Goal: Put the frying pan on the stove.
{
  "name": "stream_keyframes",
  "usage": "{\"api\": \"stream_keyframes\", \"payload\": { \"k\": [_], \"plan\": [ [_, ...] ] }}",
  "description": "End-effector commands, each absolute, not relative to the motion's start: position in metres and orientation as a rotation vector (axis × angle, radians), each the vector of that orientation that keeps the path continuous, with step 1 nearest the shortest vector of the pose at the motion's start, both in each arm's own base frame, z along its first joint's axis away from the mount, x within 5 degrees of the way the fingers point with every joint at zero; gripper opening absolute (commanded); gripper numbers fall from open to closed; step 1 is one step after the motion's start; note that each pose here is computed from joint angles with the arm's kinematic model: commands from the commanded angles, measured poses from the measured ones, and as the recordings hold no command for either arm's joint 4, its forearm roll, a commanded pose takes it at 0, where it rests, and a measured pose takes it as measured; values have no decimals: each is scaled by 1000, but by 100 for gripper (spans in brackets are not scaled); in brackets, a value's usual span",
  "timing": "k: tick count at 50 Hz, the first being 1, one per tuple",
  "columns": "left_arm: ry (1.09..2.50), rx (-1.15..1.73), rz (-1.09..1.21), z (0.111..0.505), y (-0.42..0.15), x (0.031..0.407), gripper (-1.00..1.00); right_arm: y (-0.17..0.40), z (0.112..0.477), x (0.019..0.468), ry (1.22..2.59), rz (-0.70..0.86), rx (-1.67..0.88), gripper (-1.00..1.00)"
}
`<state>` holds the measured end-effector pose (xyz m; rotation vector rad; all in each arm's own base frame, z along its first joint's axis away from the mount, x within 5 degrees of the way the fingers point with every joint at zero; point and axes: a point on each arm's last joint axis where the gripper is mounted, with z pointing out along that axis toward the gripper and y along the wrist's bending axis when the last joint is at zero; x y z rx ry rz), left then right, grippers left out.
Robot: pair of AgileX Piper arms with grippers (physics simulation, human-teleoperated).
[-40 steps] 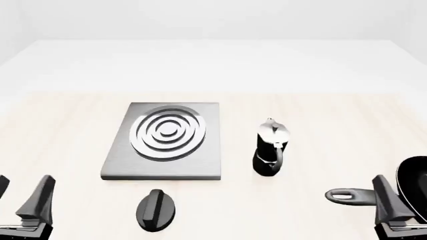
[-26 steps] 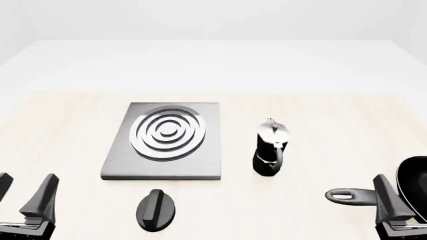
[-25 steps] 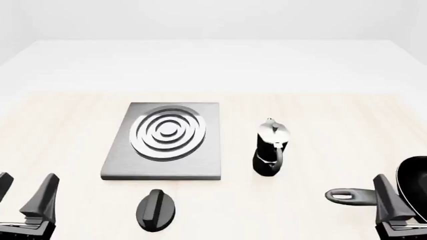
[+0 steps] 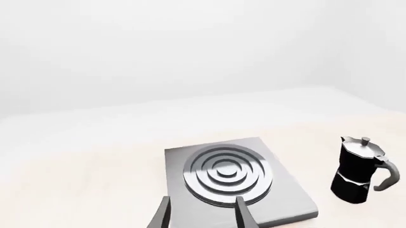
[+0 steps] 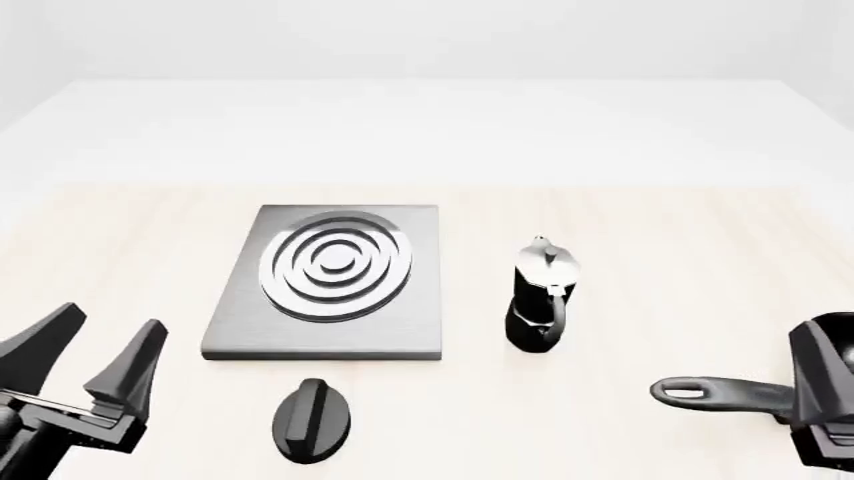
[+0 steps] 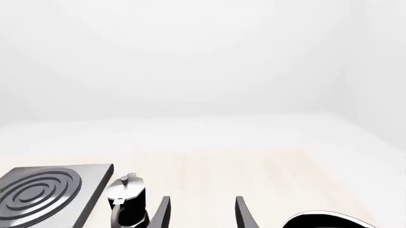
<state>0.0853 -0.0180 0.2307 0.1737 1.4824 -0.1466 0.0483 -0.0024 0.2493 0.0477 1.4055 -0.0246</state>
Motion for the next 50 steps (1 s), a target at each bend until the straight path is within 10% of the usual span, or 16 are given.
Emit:
{"api": "stream_keyframes", "payload": {
  "k": [1,50],
  "plan": [
    [1473,268,-224,238,-34,102,100,-3,271,42,1356,-36,56,100],
    [1401,694,-582,268,-164,151,100,-3,280,38,1331,-47,76,100]
  ]
}}
